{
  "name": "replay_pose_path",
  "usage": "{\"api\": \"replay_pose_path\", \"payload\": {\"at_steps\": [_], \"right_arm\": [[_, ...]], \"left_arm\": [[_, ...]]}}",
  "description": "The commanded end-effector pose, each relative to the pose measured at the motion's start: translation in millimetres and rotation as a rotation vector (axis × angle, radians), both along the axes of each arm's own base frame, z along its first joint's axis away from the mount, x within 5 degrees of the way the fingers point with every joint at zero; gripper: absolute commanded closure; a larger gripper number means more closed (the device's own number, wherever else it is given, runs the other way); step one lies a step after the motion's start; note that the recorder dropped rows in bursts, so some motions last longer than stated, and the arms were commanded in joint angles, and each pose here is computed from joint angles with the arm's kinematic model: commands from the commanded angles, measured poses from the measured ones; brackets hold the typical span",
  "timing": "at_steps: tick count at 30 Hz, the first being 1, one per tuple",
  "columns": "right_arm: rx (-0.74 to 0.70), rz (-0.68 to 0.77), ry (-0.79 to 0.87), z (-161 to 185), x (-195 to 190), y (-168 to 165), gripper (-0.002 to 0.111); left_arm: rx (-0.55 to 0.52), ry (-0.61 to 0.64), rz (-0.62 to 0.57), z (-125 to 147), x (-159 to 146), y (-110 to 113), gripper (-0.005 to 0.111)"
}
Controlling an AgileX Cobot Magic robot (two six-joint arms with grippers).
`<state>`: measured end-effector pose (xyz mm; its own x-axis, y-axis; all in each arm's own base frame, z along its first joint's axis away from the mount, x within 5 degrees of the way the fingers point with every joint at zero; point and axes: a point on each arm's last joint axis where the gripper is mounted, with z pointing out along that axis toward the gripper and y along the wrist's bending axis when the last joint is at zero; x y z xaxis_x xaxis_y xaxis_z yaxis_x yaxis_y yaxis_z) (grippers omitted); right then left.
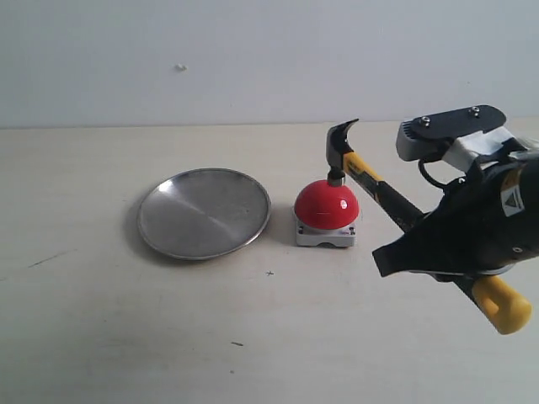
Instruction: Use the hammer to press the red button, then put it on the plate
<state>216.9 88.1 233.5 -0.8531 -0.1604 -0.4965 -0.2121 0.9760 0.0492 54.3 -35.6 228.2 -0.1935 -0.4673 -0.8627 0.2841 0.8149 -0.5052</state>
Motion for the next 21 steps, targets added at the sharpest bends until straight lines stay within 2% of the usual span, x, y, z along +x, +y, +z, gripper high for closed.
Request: {"api": "replay_pose_path", "payload": {"at_steps": [1, 4, 8, 11, 14, 19, 21], "right_arm": [[0.033, 0.024, -0.096, 11.4, 13.1, 6.4, 0.108], [0.051, 0.032, -0.152, 16.2, 15.6, 7.4, 0.108], [0.146, 0.042, -0.368, 45.8, 14.4, 8.1, 0.108], [0.143, 0.045, -0.390, 57.5, 14.3, 7.5, 0.108], [0.115, 0.040, -0.335, 48.4, 19.1, 8.8, 0.108], [-0.034, 0.025, 0.006, -17.9, 27.0, 10.4, 0.108], [-0.076, 0.027, 0.084, -34.1, 29.3, 10.6, 0.108]], "left_arm": [[-0.007, 0.010, -0.038, -2.1, -1.6, -3.4, 0.107], [-0.007, 0.010, -0.038, -2.1, -1.6, -3.4, 0.107], [-0.007, 0.010, -0.036, -2.1, -1.6, -3.3, 0.107], [-0.003, 0.009, -0.036, -2.2, -1.6, -3.2, 0.107], [-0.001, 0.010, -0.036, -2.3, -1.5, -3.2, 0.107], [-0.001, 0.010, -0.036, -2.3, -1.5, -3.2, 0.107], [-0.001, 0.010, -0.036, -2.3, -1.5, -3.2, 0.107]]}}
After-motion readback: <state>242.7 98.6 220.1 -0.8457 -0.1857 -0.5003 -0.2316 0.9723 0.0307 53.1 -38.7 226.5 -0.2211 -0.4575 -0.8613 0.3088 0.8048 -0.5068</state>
